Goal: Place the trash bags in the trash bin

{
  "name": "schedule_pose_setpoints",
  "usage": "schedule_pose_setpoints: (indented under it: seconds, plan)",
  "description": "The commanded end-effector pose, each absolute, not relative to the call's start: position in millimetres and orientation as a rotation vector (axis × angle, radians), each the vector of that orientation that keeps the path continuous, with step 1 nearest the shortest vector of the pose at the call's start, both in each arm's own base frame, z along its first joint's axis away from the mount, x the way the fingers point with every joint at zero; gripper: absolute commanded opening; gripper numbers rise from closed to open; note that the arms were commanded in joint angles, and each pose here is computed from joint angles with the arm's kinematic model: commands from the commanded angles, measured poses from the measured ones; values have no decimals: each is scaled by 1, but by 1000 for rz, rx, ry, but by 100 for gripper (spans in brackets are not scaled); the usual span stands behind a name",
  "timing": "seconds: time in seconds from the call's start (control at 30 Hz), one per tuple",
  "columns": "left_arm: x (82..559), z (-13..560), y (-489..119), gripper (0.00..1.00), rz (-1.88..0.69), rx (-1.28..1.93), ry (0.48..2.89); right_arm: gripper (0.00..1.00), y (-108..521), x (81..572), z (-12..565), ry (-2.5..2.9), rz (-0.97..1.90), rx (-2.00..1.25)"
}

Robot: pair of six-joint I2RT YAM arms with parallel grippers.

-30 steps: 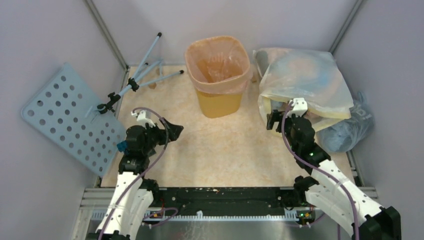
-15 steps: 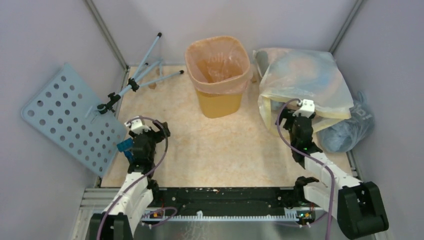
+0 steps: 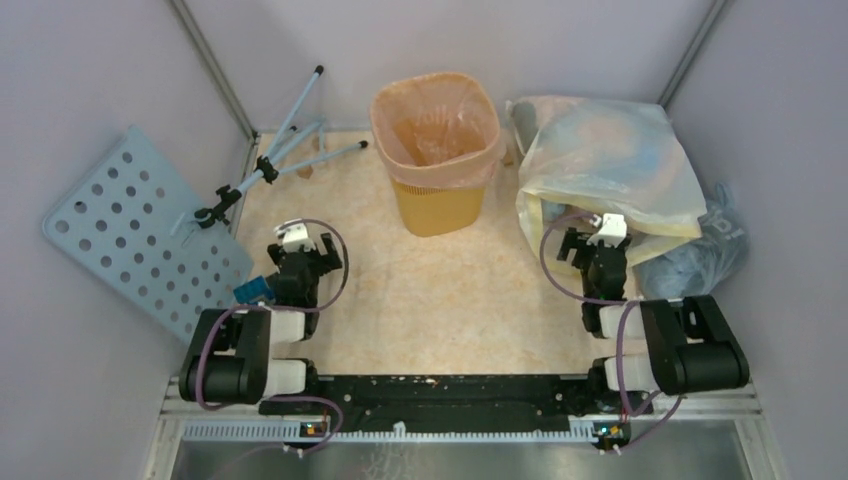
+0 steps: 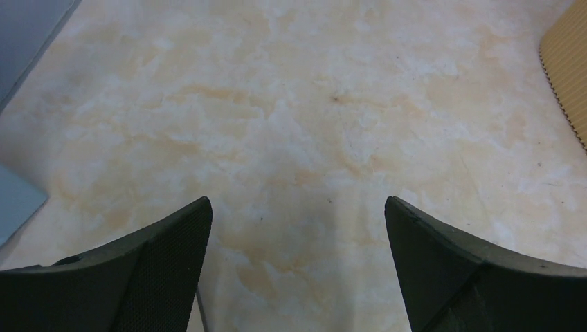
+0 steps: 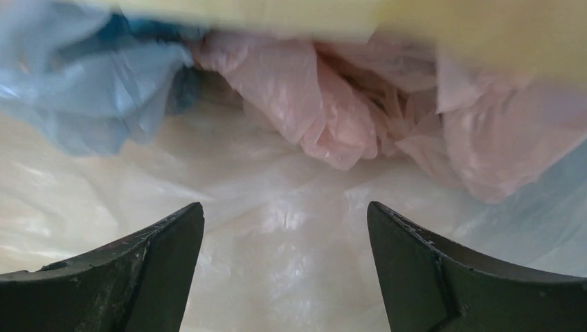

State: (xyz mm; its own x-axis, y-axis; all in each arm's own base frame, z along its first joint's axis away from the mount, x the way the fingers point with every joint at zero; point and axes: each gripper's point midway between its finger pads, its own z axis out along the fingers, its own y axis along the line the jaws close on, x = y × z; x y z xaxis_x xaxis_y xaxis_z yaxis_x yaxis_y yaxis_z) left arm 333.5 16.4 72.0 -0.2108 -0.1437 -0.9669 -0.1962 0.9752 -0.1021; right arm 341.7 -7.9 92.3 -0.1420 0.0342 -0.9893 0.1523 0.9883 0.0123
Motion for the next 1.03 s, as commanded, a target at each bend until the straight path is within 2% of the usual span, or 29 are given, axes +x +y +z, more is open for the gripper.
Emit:
schedule_pose_setpoints:
  seconds: [0.0, 0.13, 0.2, 0.23, 0.3, 1.0]
  plan:
    - [366, 112, 14, 99, 69, -146, 1647, 87, -11, 360, 110, 1595, -145, 100]
    - [371, 104, 13, 99, 66, -108, 1614, 80, -19, 358, 107, 1597, -175, 153]
    - [381, 95, -6, 99, 19, 32, 1621, 91, -21, 358, 107, 1596, -181, 159]
    - [382, 93, -13, 99, -4, 79, 1638, 92, -20, 359, 106, 1605, -182, 157]
    - [385, 85, -16, 99, -26, 81, 1707, 92, -20, 359, 107, 1597, -180, 157]
    - [387, 84, -22, 99, -34, 140, 1710, 94, -20, 359, 107, 1599, -178, 156]
